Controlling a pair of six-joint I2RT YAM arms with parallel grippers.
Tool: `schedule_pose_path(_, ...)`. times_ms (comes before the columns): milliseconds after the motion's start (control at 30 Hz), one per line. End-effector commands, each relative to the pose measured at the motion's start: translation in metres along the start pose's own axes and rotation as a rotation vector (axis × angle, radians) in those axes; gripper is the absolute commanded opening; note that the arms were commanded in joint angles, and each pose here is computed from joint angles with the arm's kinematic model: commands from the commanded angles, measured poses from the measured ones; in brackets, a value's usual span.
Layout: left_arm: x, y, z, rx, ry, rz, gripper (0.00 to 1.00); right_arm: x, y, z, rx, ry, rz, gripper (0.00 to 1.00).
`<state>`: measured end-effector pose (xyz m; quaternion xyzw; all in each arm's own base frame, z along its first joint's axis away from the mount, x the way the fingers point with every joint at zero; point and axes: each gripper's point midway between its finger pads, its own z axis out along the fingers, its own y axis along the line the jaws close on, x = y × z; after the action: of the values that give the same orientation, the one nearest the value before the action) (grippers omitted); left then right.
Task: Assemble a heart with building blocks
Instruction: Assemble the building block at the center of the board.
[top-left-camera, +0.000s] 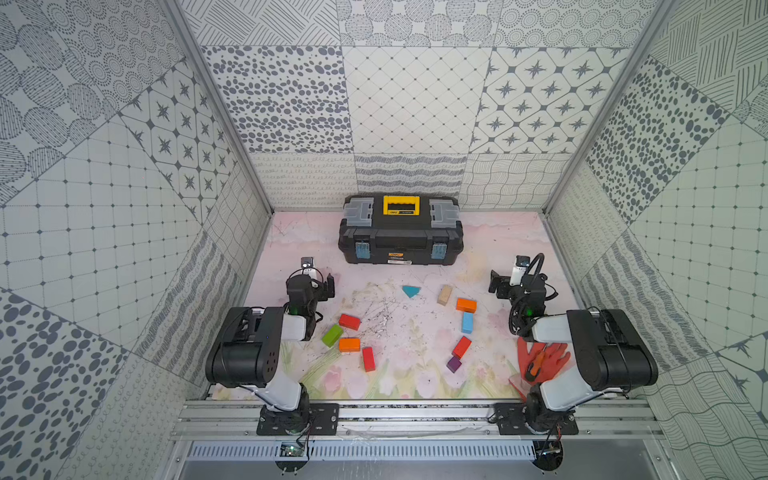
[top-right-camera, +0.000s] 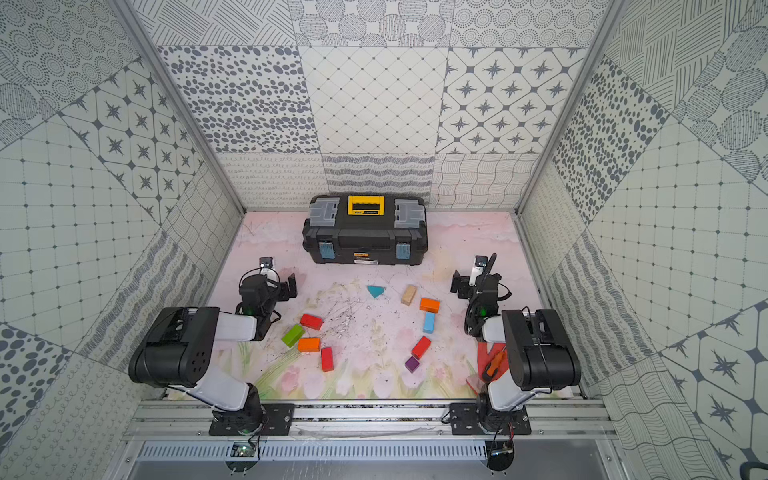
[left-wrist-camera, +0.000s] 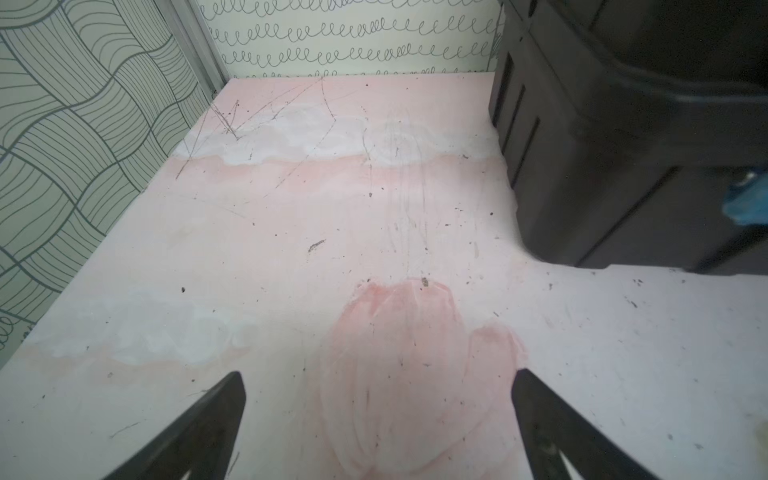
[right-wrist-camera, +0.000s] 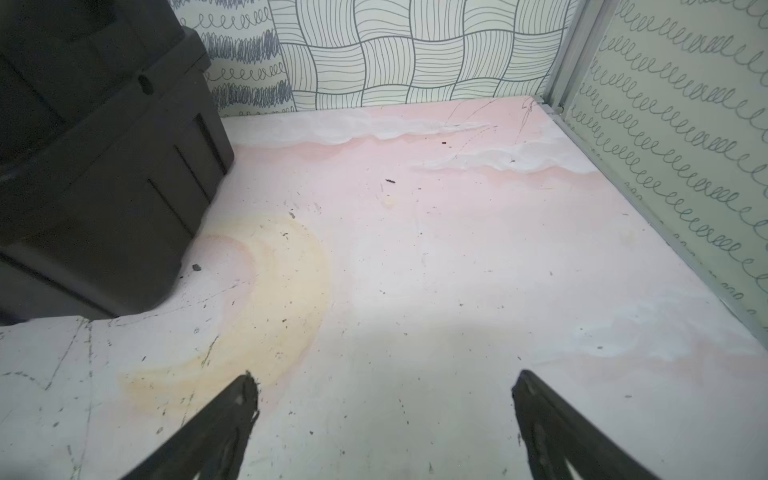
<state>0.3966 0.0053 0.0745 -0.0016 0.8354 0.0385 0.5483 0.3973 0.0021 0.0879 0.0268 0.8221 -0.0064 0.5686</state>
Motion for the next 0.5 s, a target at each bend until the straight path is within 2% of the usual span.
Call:
schedule_pose_path(0, -0.0056, -0.0021, 0.0007, 0.018, -0.012, 0.003, 0.99, -0.0186, 0.0069, 0.0020, -0.029, -0.052, -0.021, 0.98)
schedule_pose_path(467, -0.0049, -0.0017, 0.0009, 0.017, -0.009, 0.002, 0.99, -0.0189, 0.0069, 0.0019, -0.030, -0.053, -0.018, 0.98)
